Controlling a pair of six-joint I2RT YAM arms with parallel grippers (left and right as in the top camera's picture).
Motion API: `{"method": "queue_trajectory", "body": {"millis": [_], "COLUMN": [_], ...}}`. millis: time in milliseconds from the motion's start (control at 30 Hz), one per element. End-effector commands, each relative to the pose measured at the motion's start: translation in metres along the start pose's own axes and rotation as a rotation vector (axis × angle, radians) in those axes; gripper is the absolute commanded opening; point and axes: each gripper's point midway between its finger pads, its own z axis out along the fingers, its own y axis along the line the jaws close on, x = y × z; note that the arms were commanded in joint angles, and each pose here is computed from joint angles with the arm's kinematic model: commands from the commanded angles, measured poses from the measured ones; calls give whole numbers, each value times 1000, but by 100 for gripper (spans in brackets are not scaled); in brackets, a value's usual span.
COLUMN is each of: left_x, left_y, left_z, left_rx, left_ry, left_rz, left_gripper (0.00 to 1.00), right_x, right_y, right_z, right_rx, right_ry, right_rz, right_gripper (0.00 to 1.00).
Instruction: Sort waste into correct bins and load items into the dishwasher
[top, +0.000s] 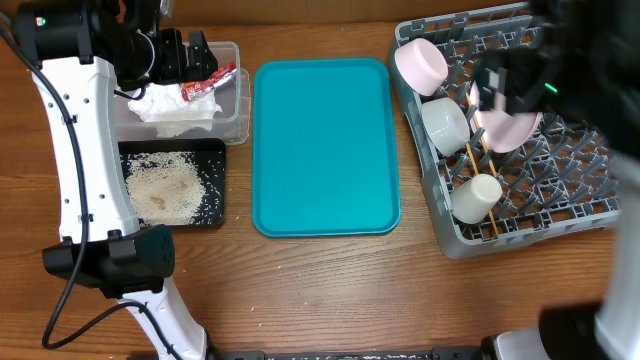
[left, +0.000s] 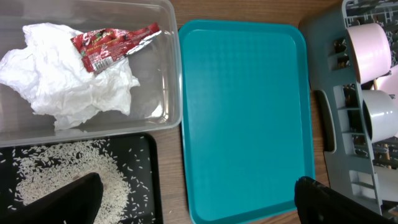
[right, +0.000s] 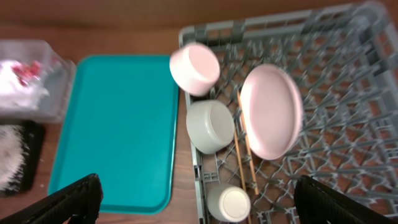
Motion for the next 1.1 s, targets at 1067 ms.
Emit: {"method": "queue_trajectory", "body": {"millis": [1067], "left_x": [-1], "left_y": [-2], "left_z": [-1], "left_rx": [-4], "left_ry": [-7], "left_rz": [3], "left_gripper": [100], "right_x": [90], "right_y": [-27], "right_z": [-10], "right_rx": [13], "right_ry": [-533], "right_rz": [39], "right_gripper": [100]}}
